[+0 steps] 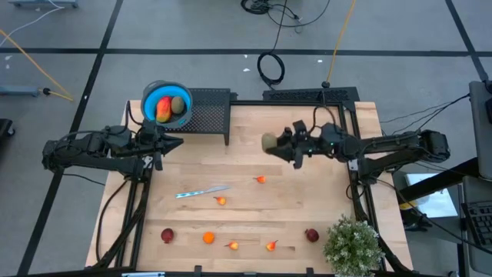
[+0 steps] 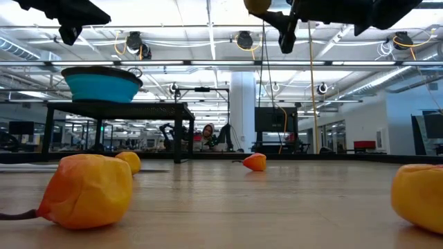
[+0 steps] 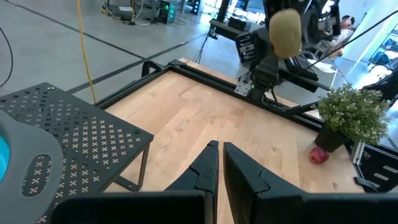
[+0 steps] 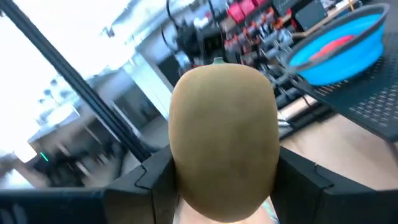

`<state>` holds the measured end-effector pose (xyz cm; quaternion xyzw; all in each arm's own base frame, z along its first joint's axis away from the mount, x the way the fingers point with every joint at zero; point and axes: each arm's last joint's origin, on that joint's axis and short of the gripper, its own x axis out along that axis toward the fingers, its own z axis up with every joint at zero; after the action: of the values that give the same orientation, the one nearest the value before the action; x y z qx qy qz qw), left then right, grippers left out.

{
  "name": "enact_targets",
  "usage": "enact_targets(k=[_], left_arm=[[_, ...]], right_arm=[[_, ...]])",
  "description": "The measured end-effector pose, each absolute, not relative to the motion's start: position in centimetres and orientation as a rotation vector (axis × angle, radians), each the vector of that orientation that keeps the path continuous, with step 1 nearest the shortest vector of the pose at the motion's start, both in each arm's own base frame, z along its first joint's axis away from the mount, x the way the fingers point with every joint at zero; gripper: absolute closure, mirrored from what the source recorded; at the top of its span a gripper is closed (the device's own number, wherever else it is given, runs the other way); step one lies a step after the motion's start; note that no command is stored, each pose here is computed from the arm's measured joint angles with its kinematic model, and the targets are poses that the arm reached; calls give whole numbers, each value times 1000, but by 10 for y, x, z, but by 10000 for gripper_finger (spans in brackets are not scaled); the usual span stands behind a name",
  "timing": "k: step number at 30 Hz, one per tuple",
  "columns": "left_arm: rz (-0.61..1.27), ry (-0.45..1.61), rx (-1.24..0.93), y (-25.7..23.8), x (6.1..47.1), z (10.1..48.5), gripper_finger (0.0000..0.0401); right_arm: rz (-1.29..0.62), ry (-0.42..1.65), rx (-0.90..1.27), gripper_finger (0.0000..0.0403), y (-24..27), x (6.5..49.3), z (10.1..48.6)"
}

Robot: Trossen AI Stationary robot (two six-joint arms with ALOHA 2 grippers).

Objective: Pick & Place Fruit
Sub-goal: Put the kiwi into the blue strainer bowl on the shelf

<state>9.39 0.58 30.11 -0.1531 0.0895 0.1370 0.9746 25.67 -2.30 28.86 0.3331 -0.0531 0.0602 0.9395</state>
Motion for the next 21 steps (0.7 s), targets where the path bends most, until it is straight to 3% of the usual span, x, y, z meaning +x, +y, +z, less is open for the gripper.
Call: enact_targets(k=[13, 21], left_arm=[[276, 181, -309, 6, 94, 301, 380], [277, 181, -309, 6, 94, 301, 380]], right_arm=[[282, -426, 1108, 214, -37, 245, 320], [408, -546, 1199, 212, -38, 236, 333]])
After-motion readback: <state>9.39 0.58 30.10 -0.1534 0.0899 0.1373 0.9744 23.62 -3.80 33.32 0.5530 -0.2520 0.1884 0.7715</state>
